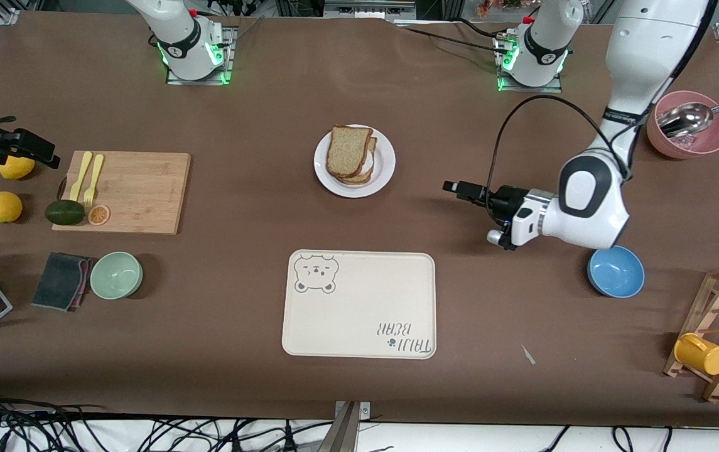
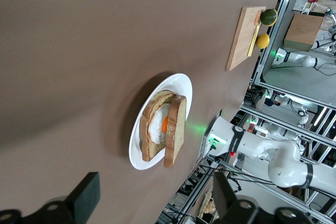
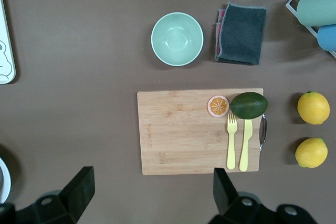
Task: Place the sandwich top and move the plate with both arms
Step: 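Move the left gripper from rest toward the white plate, then lower the open left gripper onto the rim of the white plate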
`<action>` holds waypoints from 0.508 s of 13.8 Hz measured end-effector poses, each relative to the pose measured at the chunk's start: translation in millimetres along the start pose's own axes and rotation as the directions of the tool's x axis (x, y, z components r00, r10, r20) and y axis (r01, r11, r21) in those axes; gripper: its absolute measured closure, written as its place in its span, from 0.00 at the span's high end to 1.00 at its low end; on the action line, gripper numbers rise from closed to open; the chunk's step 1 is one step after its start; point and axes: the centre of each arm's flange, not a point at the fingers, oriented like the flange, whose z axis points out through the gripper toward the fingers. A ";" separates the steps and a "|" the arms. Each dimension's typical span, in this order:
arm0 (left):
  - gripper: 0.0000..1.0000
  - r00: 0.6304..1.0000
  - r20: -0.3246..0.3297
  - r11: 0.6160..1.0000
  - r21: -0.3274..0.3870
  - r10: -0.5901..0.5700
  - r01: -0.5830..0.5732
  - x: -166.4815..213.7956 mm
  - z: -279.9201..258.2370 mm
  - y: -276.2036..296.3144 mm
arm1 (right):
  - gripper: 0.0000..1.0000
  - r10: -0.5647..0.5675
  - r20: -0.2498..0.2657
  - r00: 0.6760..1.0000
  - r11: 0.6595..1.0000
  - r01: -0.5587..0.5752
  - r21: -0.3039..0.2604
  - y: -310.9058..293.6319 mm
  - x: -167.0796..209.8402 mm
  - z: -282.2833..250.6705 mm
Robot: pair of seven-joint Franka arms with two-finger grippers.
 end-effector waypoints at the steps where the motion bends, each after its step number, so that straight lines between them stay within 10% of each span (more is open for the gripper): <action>1: 1.00 1.000 -0.010 1.000 0.012 0.019 -0.018 -2.2 14.9 -5.3 | 1.00 -0.005 0.000 1.000 1.000 0.005 0.000 -2.9 0.0 0.0; 7: 1.00 0.998 -0.059 0.993 -0.116 0.010 -0.017 -34.9 86.2 -38.8 | 1.00 -0.011 0.001 1.000 1.000 0.011 0.000 -6.1 -0.1 -0.1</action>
